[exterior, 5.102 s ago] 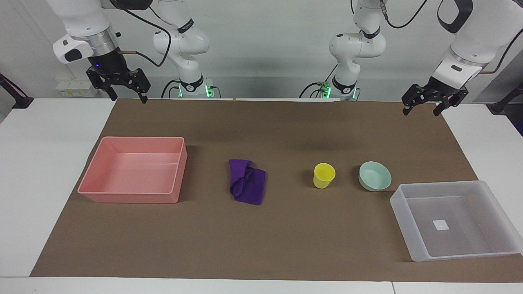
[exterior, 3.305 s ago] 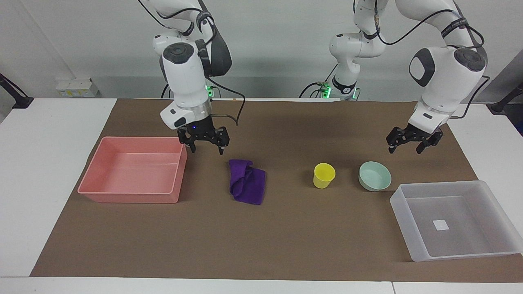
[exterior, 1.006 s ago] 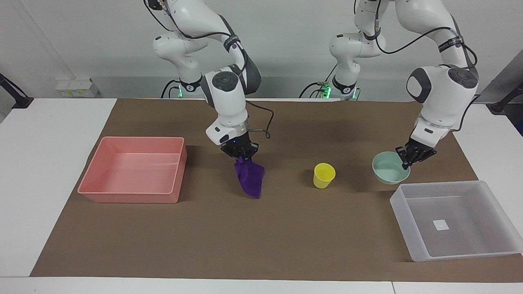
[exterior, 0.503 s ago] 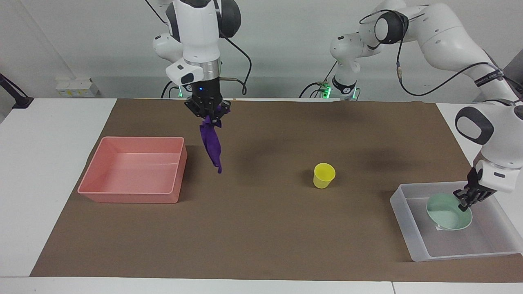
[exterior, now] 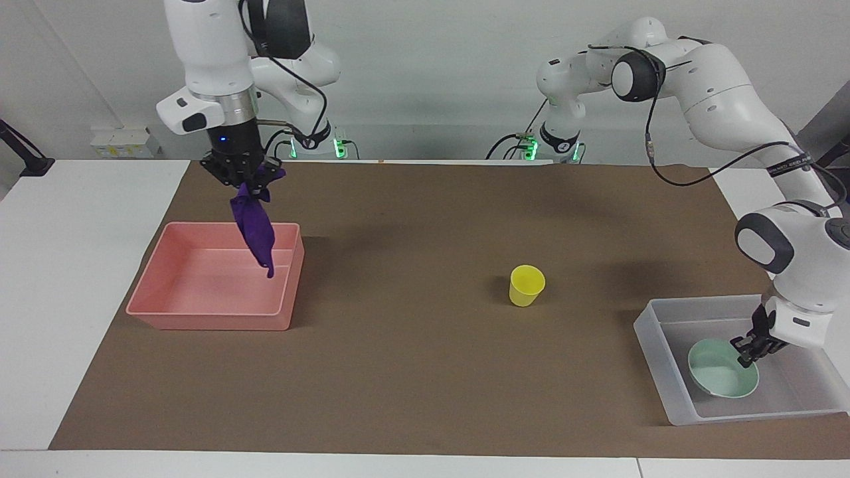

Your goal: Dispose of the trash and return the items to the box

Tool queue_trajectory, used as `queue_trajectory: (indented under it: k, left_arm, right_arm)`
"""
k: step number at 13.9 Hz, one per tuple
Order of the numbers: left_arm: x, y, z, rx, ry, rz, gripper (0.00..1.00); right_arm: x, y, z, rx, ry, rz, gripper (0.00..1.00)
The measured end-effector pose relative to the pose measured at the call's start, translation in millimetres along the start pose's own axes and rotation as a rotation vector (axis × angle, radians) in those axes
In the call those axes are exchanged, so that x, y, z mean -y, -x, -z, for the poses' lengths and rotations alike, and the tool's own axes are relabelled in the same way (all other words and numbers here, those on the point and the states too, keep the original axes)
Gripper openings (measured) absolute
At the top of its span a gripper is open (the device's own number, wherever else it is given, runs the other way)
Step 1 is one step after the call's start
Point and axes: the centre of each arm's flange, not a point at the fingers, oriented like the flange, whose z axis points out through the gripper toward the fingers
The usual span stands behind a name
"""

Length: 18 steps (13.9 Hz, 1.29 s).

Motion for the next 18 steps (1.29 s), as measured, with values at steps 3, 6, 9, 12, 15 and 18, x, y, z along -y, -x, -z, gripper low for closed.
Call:
queue_trajectory:
  k: [3,6,9,12,15,18]
  left_arm:
    - [-2.2,1.8,-2.9,0.007,0.004,-0.001,0.14]
    - [-9.4,-0.9,9.1,-0.009,0.01,-0.01,0.48]
    - [-41.6,-3.1,55.3,-0.036,0.026,-0.051,0.82]
    - [-80.8,23.7,107.3,-0.032,0.043,-0.102,1.0]
    - [-133.5,75.4,144.6,0.002,0.066,-0.117,1.0]
    - [-202.0,122.6,142.5,0.047,0.083,-0.154,1.0]
  right_arm:
    - [-47.7,4.8,-52.9,0.006,0.01,0.011,0.08]
    - [-45.8,12.4,-117.9,0.025,-0.001,0.015,0.08]
    - [-35.3,12.1,-183.9,0.04,-0.024,0.015,0.08]
    - [-30.5,10.7,-219.9,0.041,-0.027,0.006,0.08]
    - [-25.8,10.7,-231.7,0.04,-0.028,-0.027,0.14]
    - [-21.2,6.0,-226.4,0.018,-0.03,-0.03,0.43]
